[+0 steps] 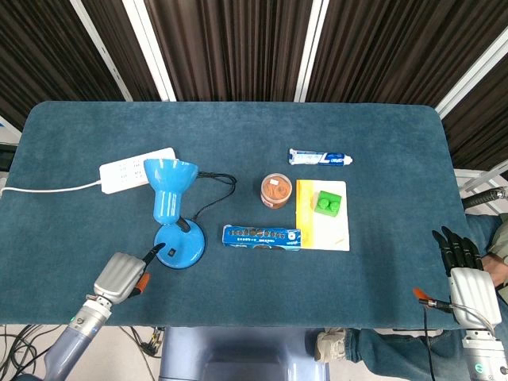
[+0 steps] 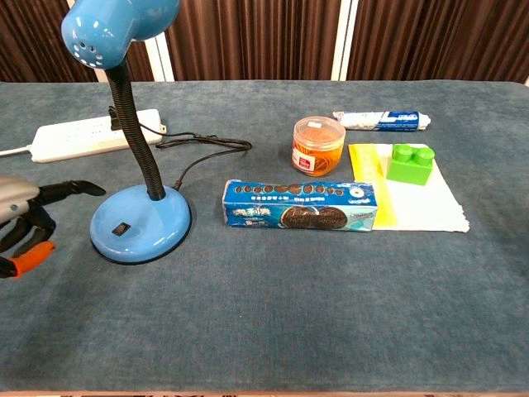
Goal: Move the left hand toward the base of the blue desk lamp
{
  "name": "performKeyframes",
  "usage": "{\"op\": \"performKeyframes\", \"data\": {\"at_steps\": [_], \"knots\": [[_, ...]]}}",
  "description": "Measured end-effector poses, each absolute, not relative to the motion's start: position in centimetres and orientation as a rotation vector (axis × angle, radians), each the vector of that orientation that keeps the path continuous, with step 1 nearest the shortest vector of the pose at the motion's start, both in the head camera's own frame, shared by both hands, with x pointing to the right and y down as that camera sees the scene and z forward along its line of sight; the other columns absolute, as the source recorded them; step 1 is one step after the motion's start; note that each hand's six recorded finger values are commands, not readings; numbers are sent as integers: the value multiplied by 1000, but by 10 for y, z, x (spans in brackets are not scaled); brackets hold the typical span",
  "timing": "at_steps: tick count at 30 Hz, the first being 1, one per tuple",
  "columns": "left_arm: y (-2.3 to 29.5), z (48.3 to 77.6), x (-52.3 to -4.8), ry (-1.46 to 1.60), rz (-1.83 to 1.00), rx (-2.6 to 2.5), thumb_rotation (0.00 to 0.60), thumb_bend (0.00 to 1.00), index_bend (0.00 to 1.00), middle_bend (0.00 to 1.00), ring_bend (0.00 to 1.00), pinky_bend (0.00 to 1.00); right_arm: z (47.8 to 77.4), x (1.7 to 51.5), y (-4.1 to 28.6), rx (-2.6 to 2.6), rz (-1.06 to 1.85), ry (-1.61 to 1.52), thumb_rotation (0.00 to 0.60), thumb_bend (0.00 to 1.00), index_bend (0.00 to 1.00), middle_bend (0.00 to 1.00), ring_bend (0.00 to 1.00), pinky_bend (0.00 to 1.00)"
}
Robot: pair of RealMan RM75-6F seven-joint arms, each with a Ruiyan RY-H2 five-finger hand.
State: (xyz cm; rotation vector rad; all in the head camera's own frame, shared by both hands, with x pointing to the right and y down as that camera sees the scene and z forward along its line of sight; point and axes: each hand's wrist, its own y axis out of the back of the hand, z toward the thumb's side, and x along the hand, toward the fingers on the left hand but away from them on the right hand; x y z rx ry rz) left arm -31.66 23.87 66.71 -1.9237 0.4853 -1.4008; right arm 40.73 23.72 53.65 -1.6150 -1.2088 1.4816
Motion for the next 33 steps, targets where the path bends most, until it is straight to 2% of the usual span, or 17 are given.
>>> {"op": "performKeyframes", "data": {"at_steps": [11,33], "knots": [[245,689,-307,437,-1448,-1922,600,551,86,721,697,876,538,405,237,-1625,1478,-1202,600,102,0,18,38,0],[257,697,-304,373,-1459,-1914,600,551,86,720,696,876,537,405,237,-1622,1483,-1216,600,101,0,18,38,0]]}}
